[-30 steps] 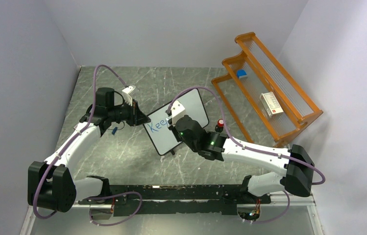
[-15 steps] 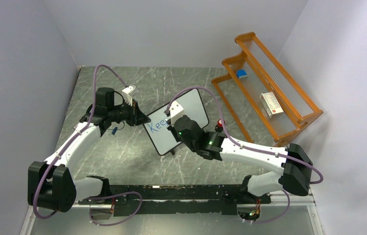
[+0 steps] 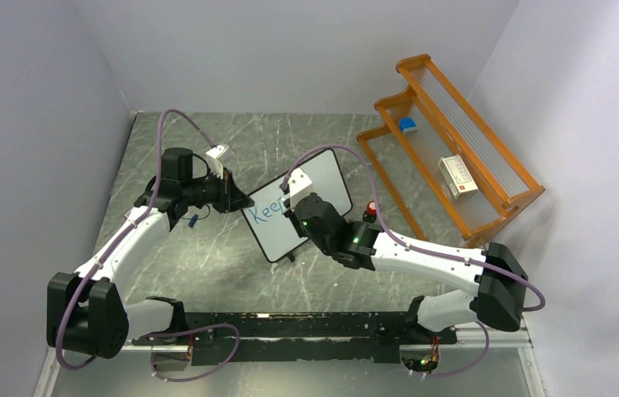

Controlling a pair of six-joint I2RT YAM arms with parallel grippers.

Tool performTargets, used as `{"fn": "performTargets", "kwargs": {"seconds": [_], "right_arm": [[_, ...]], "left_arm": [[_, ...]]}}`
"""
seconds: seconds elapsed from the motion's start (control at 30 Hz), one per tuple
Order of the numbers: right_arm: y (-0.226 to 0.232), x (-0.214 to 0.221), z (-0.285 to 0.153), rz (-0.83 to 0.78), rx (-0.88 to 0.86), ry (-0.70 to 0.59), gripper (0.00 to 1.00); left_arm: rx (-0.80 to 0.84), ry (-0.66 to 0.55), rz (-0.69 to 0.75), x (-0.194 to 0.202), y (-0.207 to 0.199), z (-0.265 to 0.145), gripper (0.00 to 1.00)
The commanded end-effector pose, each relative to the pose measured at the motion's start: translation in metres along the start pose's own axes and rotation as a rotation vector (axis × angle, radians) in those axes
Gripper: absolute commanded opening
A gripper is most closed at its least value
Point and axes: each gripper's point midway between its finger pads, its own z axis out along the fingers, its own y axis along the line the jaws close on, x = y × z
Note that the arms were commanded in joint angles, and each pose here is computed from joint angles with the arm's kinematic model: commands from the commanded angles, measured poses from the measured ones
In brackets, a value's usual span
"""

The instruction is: Write a sentence on the whiteboard

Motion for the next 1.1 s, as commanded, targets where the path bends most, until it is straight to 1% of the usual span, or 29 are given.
{"fn": "performTargets", "kwargs": {"seconds": [0.0, 0.33, 0.73, 0.97, 1.07], "right_arm": [[-0.010, 0.007, -0.001, 0.013, 0.028, 0.020, 0.00], [-0.004, 0.021, -0.006, 0.013, -0.011, 0.060, 0.00], [0.011, 0.014, -0.006, 0.020, -0.088, 0.049, 0.00], [0.012, 0.010, -0.009, 0.029, -0.099, 0.038, 0.00], [0.003, 0.008, -0.012, 0.029, -0.064, 0.029, 0.00]], "left_arm": [[-0.096, 0.080, -0.020, 0.024, 0.021, 0.002, 0.05], [-0.096, 0.081, -0.020, 0.024, 0.021, 0.002, 0.05], [-0.094, 0.081, -0.020, 0.024, 0.021, 0.002, 0.05], [-0.093, 0.082, -0.021, 0.024, 0.020, 0.002, 0.05], [-0.095, 0.082, -0.021, 0.024, 0.020, 0.002, 0.05]]}}
